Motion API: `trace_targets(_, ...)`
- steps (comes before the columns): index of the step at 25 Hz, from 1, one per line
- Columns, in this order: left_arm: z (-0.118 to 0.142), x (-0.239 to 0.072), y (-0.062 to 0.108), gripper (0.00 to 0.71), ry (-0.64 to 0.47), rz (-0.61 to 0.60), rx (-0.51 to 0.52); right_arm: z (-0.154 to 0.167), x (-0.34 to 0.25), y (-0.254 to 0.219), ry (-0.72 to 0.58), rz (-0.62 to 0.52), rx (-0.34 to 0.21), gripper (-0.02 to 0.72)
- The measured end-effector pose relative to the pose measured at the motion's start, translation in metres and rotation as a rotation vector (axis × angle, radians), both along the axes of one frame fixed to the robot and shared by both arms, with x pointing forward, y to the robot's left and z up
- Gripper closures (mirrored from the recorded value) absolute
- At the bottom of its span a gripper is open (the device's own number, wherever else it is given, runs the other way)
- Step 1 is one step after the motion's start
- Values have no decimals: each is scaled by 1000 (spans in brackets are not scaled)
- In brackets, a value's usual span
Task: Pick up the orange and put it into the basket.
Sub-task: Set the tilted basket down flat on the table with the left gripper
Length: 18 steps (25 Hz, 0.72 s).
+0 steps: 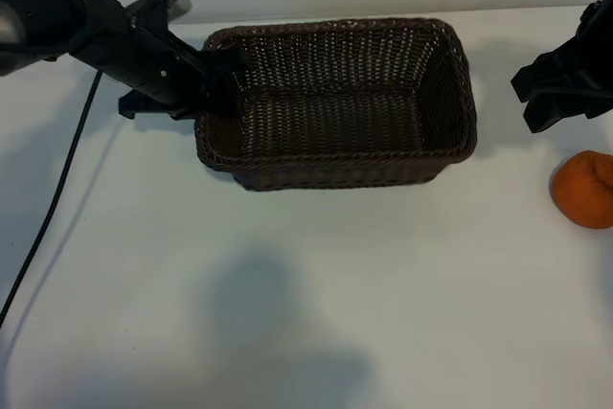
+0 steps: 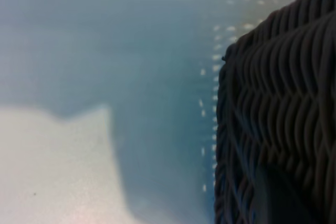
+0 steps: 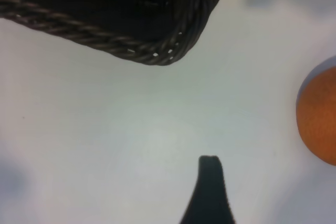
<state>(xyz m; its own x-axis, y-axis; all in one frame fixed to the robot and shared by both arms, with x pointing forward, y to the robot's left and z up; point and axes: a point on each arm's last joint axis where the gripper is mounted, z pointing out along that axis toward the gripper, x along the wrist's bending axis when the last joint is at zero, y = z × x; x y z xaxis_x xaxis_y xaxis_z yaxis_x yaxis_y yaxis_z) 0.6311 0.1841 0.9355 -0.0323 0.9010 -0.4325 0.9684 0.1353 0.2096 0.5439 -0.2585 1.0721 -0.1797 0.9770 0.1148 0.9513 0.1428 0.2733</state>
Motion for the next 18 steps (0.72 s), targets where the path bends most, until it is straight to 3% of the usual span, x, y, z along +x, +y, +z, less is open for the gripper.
trace_targets(14,-4,0,-5,547,-1,-10,4,0,0,0,-1,0,-1,154)
trace_targets(16,-4,-1,-5,491,7,-11,1,0,0,0,-1,0,-2,154)
trace_targets(18,-4,-1,-6,389,15,-7,-8,0,0,0,-1,0,-2,154)
